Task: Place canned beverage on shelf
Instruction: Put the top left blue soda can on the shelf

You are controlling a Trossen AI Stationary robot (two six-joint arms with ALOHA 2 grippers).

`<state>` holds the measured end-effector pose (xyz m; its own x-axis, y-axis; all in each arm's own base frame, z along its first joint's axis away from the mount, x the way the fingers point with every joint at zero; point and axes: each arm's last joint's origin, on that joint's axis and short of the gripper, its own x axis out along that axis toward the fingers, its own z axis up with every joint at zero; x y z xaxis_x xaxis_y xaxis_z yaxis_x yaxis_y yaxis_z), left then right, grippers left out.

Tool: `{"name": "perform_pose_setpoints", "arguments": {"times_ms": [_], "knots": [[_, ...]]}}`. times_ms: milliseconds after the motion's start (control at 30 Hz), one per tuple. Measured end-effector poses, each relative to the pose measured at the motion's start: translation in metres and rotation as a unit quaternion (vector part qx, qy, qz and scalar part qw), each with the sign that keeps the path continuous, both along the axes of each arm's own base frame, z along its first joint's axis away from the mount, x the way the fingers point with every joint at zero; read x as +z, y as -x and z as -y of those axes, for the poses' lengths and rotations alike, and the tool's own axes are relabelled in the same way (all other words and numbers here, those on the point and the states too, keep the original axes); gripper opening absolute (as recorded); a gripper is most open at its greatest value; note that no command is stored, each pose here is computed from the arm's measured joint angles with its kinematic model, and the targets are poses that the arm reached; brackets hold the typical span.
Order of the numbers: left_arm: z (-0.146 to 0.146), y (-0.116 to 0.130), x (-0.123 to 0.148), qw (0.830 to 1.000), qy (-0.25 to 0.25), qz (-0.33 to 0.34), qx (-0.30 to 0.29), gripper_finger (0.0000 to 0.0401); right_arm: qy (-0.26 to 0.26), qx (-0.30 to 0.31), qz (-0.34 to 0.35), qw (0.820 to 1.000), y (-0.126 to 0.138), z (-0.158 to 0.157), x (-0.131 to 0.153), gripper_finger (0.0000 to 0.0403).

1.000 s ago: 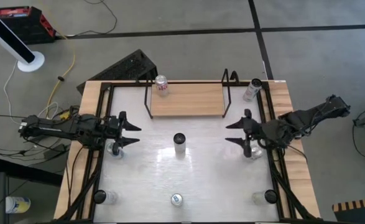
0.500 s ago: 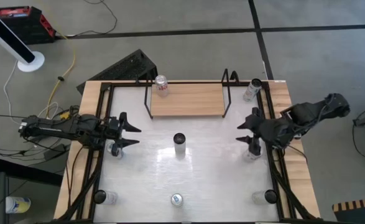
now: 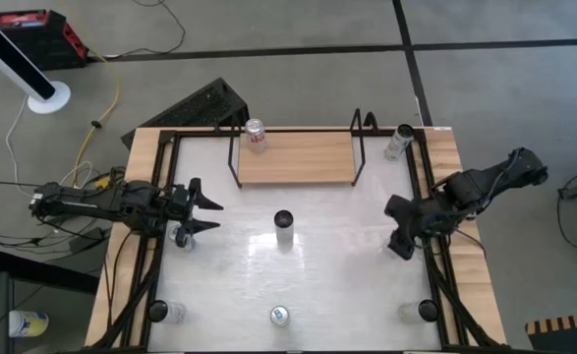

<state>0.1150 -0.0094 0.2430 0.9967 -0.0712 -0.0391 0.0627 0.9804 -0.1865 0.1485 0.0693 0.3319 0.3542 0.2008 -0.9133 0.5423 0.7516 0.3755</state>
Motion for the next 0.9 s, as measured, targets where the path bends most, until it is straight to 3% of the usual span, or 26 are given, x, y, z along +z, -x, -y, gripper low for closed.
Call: {"name": "perform_pose_setpoints", "arguments": {"times_ms": [367, 633, 900], "knots": [[0.0, 0.0, 0.0, 1.0, 0.014, -0.001, 0.0, 0.0219, 0.024, -0.02, -0.061, 0.998, 0.012, -0.002, -0.005, 0.0255], [0.0, 0.0, 0.0, 1.0, 0.014, -0.001, 0.0, 0.0219, 0.046, -0.027, -0.05, 0.997, 0.012, -0.001, -0.005, 0.0255], [0.0, 0.0, 0.0, 1.0, 0.013, -0.001, -0.003, 0.0219, 0.07, 0.024, -0.038, 0.997, 0.012, 0.0, -0.005, 0.0255]]}}
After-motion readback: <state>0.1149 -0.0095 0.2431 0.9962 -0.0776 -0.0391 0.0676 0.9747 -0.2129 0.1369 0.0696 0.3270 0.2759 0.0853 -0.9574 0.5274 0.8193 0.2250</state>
